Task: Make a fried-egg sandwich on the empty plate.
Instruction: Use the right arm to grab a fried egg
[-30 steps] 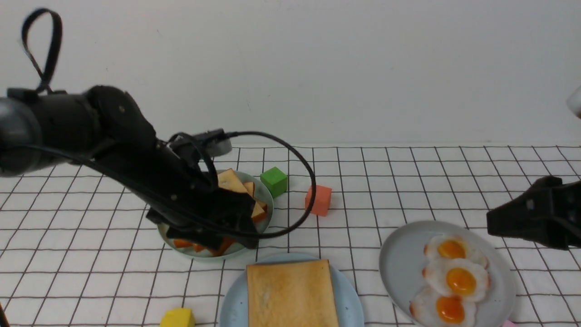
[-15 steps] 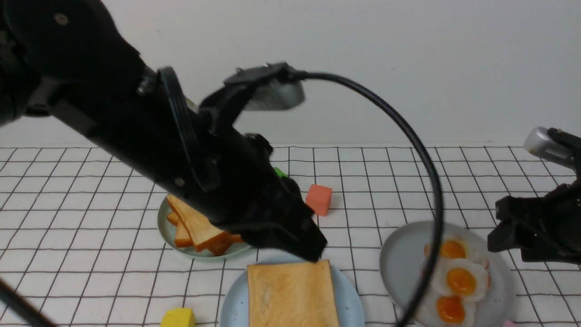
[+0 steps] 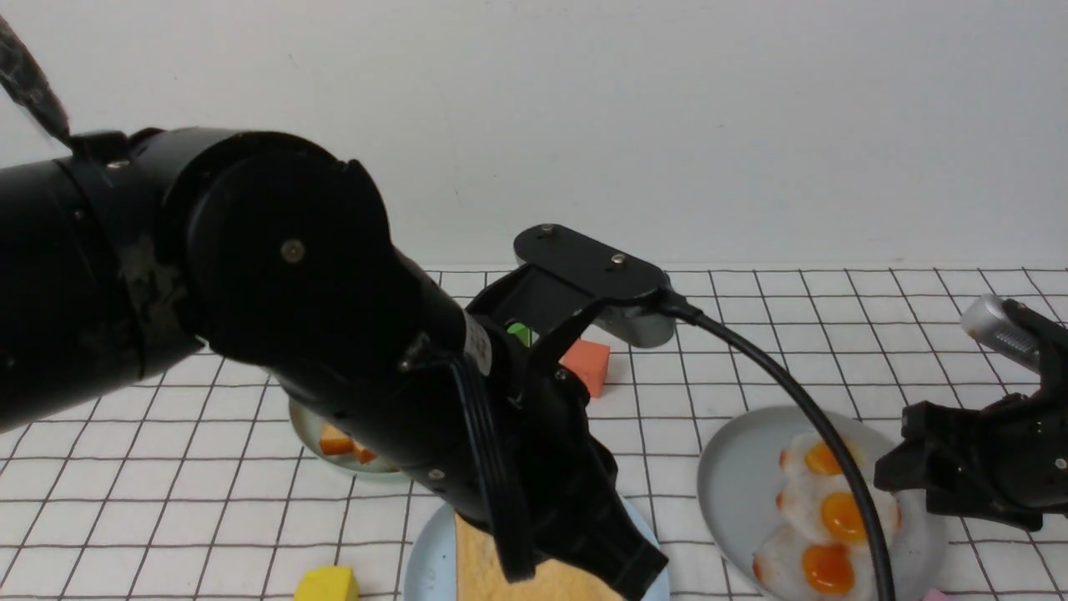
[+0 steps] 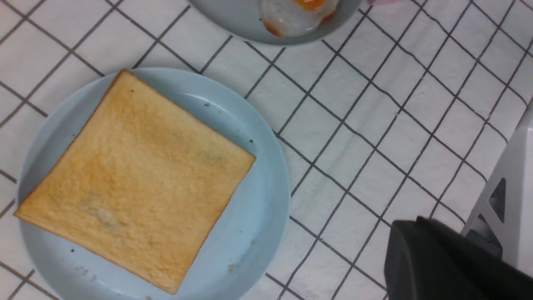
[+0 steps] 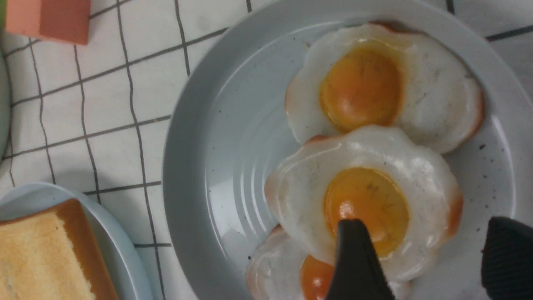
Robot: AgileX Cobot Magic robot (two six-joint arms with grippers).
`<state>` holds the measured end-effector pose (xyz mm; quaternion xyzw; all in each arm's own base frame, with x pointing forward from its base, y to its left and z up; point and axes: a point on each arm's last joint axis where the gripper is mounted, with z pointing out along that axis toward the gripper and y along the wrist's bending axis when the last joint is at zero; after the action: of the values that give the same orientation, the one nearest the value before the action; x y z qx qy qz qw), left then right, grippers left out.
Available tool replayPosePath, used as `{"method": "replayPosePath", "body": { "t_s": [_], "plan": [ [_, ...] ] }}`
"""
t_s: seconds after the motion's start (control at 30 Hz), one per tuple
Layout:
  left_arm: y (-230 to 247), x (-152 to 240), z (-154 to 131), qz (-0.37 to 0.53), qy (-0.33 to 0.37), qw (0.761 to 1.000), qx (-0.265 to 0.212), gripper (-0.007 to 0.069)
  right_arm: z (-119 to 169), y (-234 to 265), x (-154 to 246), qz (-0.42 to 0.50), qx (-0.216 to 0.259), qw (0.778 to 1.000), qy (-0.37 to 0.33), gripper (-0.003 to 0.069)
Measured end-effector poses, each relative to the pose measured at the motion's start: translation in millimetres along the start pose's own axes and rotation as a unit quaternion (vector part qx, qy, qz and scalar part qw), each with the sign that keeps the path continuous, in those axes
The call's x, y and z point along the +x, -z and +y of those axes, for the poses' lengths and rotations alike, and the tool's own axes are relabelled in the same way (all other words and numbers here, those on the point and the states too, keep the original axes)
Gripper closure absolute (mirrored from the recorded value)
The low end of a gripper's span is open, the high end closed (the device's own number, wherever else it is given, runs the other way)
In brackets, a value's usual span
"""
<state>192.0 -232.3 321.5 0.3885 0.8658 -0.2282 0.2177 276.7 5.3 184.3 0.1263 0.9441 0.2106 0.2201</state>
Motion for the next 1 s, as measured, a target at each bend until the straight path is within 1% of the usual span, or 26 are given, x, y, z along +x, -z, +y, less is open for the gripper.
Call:
{"method": "replayPosePath", "body": {
  "t_s": [0.13,0.4,0.53,0.6,0.67,0.77,0.8,0.83,0.87,0.93,1.0],
  "plan": [
    [0.0,0.0,0.4,0.000,0.001,1.000,-0.002,0.0638,-2.4,-4.1,-0.9,-0.007,0.003,1.000,-0.009,0.0238],
    [0.0,1.1,0.2,0.006,0.001,1.000,-0.001,0.0638,-17.1,-35.0,4.3,0.031,0.013,0.998,-0.052,0.0238],
    [0.0,1.8,0.1,0.010,0.001,1.000,-0.001,0.0638,-17.9,-43.0,3.3,0.032,0.000,0.997,-0.066,0.0248],
    [0.0,1.9,0.1,0.010,0.001,1.000,0.000,0.0638,-18.0,-44.9,3.0,0.032,-0.006,0.997,-0.065,0.0269],
    [0.0,2.2,0.0,0.012,0.001,1.000,0.000,0.0638,-17.9,-46.1,3.0,0.032,-0.011,0.998,-0.061,0.0323],
    [0.0,2.8,-0.2,0.015,0.002,1.000,0.001,0.0638,-17.5,-46.1,2.9,0.031,-0.013,0.998,-0.060,0.0438],
    [0.1,3.1,-0.4,0.017,0.003,1.000,0.002,0.0638,-17.4,-45.9,2.8,0.031,-0.013,0.998,-0.059,0.0490],
    [0.1,3.1,-0.5,0.017,0.003,1.000,0.002,0.0638,-17.5,-45.9,2.9,0.032,-0.013,0.998,-0.058,0.0508],
    [0.1,3.2,-0.6,0.018,0.006,1.000,0.003,0.0638,-16.8,-44.9,3.3,0.034,-0.014,0.998,-0.053,0.0541],
    [0.1,3.4,-0.3,0.019,0.009,1.000,0.002,0.0638,-16.5,-44.1,3.3,0.034,-0.014,0.998,-0.048,0.0540],
    [0.1,4.3,1.8,0.023,0.013,1.000,-0.010,0.0638,-15.9,-42.7,3.3,0.034,-0.014,0.998,-0.043,0.0540]
  ]
}}
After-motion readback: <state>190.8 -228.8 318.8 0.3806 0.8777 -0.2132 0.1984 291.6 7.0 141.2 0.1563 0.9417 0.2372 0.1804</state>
